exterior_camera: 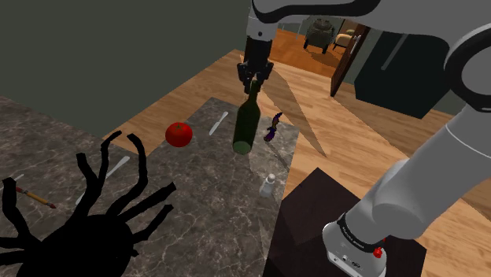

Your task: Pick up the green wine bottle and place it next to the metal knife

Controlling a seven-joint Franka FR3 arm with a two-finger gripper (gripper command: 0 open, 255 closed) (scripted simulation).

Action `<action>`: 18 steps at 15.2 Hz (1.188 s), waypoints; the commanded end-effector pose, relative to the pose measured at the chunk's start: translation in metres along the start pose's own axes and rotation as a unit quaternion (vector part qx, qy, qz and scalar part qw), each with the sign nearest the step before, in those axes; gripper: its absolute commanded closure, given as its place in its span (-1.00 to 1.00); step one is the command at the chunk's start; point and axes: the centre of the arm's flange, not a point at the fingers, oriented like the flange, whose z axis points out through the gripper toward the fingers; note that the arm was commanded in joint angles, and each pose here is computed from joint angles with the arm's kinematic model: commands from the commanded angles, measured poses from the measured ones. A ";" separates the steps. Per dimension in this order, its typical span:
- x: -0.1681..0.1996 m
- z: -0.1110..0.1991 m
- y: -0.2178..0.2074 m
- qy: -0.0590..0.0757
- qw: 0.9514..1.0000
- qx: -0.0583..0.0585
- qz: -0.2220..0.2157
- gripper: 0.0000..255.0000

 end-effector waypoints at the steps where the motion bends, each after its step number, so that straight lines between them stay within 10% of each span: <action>1: 0.003 0.001 -0.029 0.000 1.000 0.000 0.000 1.00; 18: 0.023 0.006 -0.252 0.000 1.000 0.000 0.000 1.00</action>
